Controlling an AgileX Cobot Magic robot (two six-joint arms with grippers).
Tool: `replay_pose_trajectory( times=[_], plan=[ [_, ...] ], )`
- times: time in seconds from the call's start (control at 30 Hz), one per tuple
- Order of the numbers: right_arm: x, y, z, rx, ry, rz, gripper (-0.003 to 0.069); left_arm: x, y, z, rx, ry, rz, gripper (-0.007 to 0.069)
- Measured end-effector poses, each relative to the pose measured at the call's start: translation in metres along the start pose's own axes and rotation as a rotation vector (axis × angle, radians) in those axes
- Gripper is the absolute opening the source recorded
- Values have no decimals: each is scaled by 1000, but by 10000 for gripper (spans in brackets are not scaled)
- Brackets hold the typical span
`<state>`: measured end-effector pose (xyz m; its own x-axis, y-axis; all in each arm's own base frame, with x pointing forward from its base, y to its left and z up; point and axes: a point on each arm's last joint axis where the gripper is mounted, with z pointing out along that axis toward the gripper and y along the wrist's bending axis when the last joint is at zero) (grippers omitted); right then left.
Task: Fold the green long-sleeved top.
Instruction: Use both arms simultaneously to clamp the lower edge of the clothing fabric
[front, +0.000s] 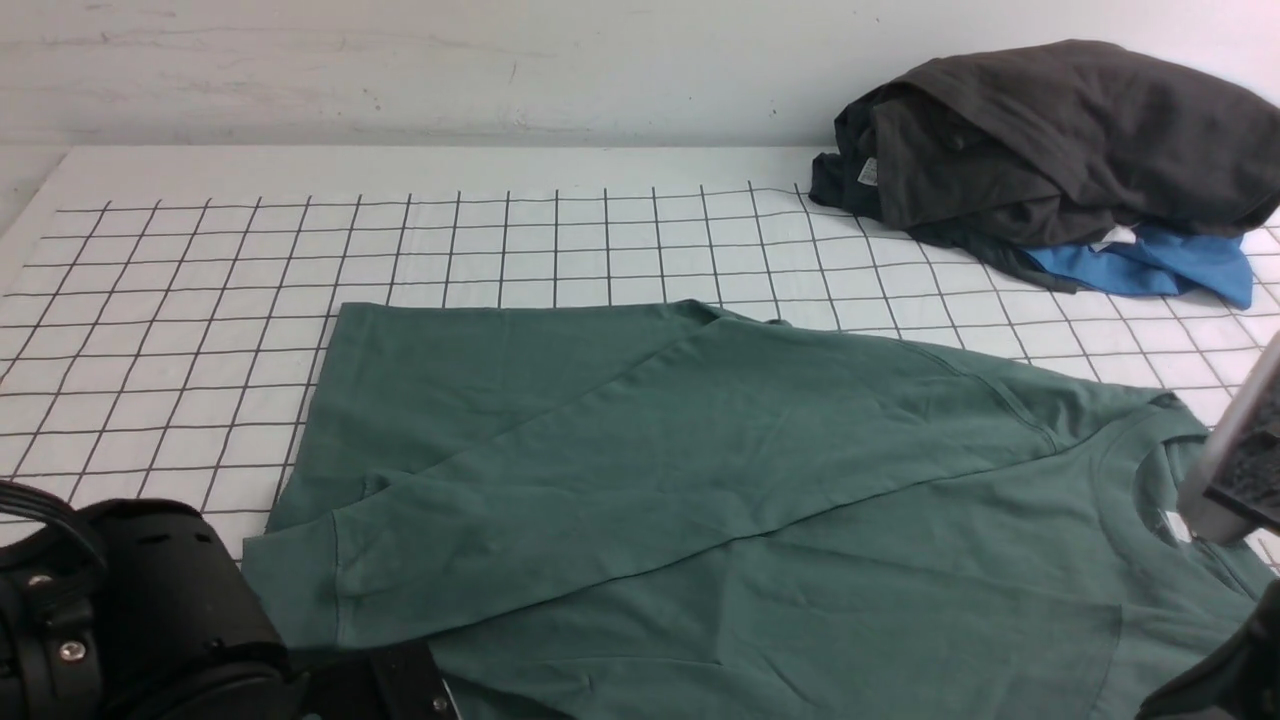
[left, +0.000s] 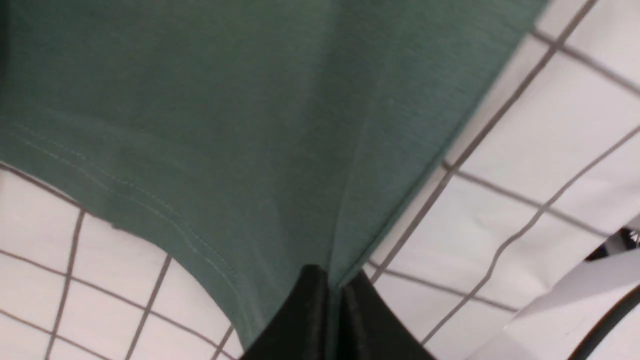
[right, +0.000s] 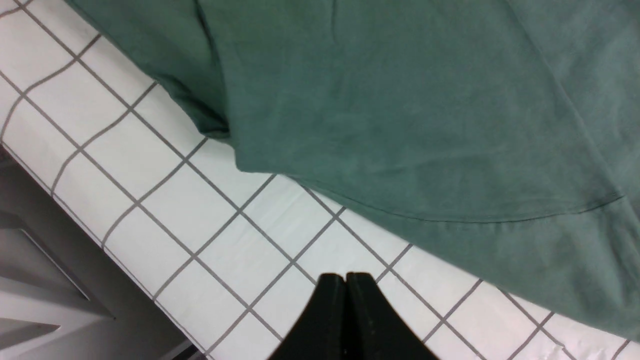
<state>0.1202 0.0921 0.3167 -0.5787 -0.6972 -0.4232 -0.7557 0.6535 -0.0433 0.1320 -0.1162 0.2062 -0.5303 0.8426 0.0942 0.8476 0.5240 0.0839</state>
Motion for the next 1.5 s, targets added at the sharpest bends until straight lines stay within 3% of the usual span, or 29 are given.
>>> replay_pose_trajectory(
  times=[0.17,0.3,0.33,0.37,0.43,0.5,0.7,0.83,1.03,1.3,1.5],
  plan=[
    [0,-1,1,4,5,-78,118,1,7,1,10,-14,13,-2],
    [-2,-6,7,40,48,-139,354,1,11,1,8,-27,-3,-2],
    [-2,-6,8,42,52,-140,365,1,11,1,8,-28,-5,-2],
    [-4,-9,12,60,80,-150,436,1,12,1,9,-31,-9,-2],
    [-6,-14,19,93,123,-170,512,0,12,1,8,-35,-9,-2],
    [-8,-19,27,117,172,-195,555,0,12,1,13,-39,-12,-2],
    [-20,-28,62,109,285,-244,570,-1,10,1,24,-47,-19,-2],
    [-29,-31,102,50,350,-336,570,-1,11,1,24,-48,-20,-2],
    [-4,-34,145,-21,416,-391,570,-1,11,1,25,-48,-20,-2],
    [13,-66,159,72,317,-302,570,-4,12,1,15,-86,-21,-2],
    [23,-73,167,48,352,-313,570,-5,12,1,13,-95,-21,-2]
  ],
)
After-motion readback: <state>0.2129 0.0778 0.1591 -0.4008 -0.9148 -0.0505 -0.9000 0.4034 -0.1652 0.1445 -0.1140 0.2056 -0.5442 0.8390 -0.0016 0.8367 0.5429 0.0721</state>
